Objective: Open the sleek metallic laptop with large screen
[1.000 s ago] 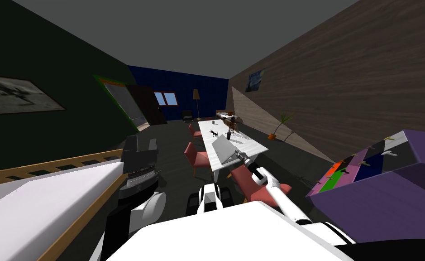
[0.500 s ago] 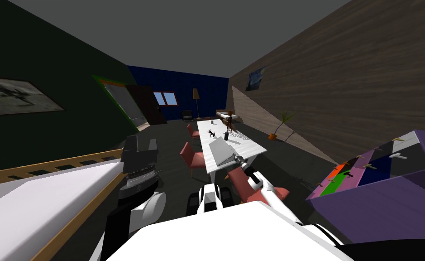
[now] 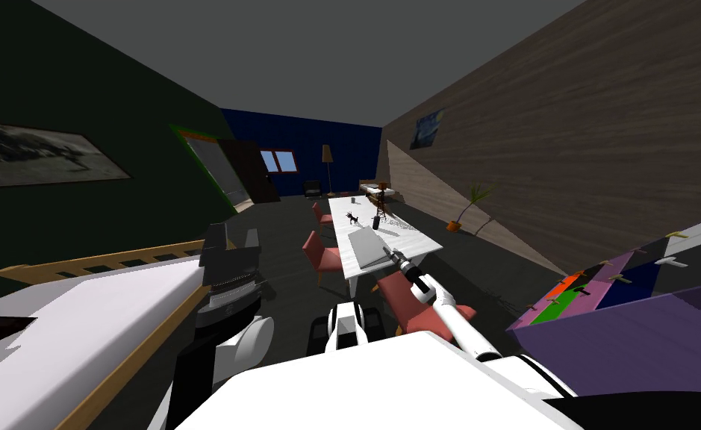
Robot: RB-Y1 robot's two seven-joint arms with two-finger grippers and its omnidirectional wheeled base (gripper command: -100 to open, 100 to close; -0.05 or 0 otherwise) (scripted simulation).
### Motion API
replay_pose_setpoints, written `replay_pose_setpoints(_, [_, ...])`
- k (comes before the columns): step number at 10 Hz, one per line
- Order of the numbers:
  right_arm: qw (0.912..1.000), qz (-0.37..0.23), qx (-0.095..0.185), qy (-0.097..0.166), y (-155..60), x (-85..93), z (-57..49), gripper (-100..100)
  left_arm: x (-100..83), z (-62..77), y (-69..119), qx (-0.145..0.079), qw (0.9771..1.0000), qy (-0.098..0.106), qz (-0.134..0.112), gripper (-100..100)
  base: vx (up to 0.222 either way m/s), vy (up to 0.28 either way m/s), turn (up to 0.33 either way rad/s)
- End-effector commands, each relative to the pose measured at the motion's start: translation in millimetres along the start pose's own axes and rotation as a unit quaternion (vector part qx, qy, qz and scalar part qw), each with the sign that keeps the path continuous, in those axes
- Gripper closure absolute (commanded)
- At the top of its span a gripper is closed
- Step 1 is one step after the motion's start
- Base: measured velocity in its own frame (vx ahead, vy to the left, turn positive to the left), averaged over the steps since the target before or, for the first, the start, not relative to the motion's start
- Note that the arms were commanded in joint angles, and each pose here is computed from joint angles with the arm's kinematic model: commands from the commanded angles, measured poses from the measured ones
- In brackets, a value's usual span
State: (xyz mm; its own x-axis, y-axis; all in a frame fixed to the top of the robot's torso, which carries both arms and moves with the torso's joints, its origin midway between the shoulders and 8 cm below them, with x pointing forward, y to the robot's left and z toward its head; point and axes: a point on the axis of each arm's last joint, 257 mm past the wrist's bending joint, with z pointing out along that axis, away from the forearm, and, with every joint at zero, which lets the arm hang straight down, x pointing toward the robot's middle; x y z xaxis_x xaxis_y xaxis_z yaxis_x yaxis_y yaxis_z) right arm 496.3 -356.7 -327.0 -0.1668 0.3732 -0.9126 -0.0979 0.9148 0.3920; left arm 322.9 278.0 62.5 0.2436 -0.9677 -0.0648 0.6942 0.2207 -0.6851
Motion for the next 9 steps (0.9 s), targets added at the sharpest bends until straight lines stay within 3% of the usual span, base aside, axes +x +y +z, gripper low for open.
replay_pose_setpoints(1, [1.0000,0.002,0.007,-0.003,-7.4,-21.3,8.6,-100,0.0,0.0,0.0,0.000,1.0000,0.000,0.000,0,-0.062,0.020,0.054])
replay_pose_setpoints(2, [0.9999,0.003,0.010,-0.005,-10.0,-29.2,11.5,-100,0.0,0.0,0.0,0.000,1.0000,0.000,0.000,0,-0.056,0.021,0.057])
replay_pose_setpoints(3, [1.0000,0.002,0.007,-0.004,-8.1,-25.7,9.0,-100,0.0,0.0,0.0,0.000,1.0000,0.000,0.000,0,-0.023,0.009,0.010])
replay_pose_setpoints(4, [1.0000,0.003,0.009,-0.004,-8.7,-26.5,9.4,0,0.0,0.0,0.0,0.000,1.0000,0.000,0.000,0,0.000,0.000,0.000])
replay_pose_setpoints(9, [1.0000,0.003,0.008,-0.004,-8.7,-26.4,9.3,0,0.0,0.0,0.0,0.000,1.0000,0.000,0.000,0,0.000,0.000,0.000])
